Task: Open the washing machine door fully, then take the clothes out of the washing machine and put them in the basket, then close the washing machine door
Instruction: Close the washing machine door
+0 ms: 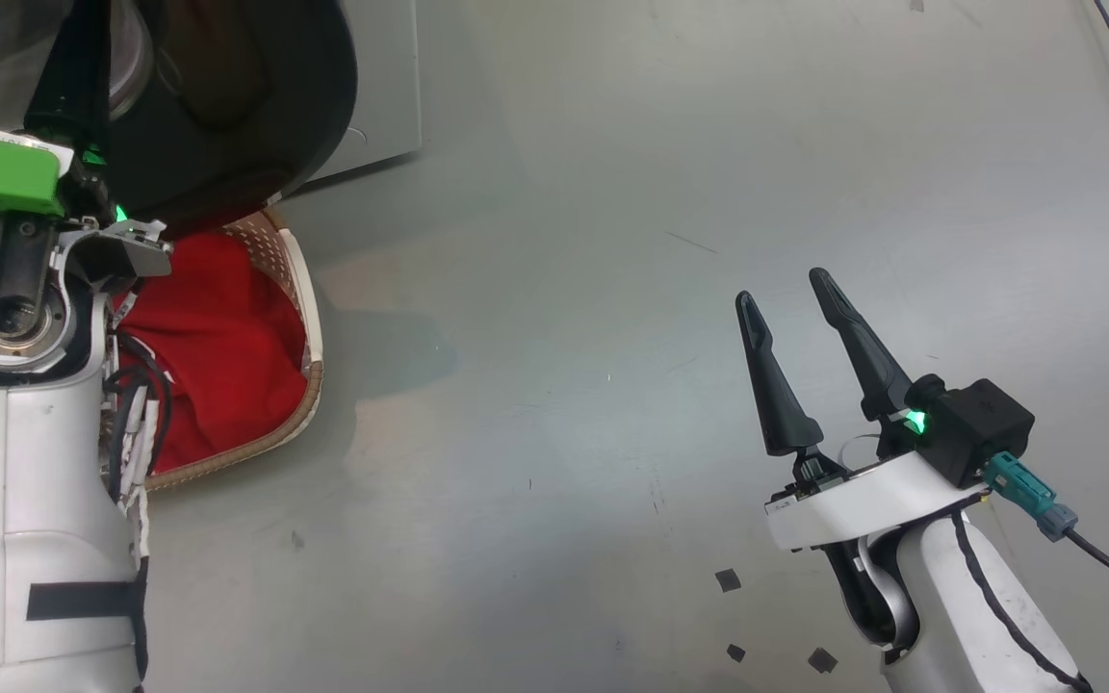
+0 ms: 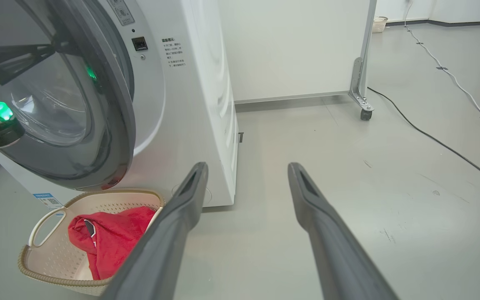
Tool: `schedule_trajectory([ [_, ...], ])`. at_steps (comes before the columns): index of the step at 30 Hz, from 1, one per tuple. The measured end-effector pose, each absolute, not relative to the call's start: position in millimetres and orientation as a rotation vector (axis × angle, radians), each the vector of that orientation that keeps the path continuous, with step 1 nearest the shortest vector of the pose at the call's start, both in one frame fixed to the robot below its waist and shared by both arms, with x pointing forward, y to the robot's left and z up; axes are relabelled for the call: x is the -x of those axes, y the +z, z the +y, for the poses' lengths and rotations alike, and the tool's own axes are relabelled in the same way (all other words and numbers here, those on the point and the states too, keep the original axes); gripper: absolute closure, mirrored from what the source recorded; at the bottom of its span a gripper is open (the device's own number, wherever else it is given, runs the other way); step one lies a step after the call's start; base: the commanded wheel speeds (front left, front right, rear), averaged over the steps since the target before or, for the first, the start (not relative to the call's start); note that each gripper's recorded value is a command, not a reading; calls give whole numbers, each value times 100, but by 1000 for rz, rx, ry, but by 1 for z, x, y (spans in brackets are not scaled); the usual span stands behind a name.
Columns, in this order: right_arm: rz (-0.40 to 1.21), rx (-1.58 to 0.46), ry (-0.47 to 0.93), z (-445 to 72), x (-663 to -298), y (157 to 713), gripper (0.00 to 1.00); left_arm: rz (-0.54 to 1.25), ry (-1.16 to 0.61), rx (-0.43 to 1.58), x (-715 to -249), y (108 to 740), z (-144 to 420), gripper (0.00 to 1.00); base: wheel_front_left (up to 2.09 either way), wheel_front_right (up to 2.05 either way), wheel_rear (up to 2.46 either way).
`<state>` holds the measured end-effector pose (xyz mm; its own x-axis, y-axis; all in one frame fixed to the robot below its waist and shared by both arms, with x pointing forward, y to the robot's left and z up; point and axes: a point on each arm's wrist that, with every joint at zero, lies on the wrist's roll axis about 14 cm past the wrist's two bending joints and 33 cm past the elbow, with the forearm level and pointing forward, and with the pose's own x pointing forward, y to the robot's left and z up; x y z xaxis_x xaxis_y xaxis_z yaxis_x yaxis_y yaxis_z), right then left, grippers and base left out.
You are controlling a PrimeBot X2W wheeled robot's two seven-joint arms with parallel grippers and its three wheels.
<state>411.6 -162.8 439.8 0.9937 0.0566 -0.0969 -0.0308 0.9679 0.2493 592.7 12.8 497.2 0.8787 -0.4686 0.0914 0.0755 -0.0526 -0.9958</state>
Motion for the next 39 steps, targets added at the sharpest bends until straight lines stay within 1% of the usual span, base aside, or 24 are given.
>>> schedule_trajectory([
  [9,106,-244,17,-171,-408,441,0,305,-421,1579,-611,497,3,100,0,0,0],
  [16,102,-242,-5,-176,-406,443,0,305,-413,1575,-616,499,-1,100,0,0,0],
  [23,91,-238,-16,-179,-408,445,0,305,-488,1568,-605,519,-16,100,0,0,0],
  [27,82,-223,3,-174,-411,448,0,258,-500,1575,-601,534,-4,100,0,0,0],
  [33,73,-212,27,-167,-414,450,0,274,-427,1588,-577,515,20,100,0,0,0],
  [39,74,-206,60,-157,-416,450,0,236,-363,1612,-553,511,50,100,0,0,0],
])
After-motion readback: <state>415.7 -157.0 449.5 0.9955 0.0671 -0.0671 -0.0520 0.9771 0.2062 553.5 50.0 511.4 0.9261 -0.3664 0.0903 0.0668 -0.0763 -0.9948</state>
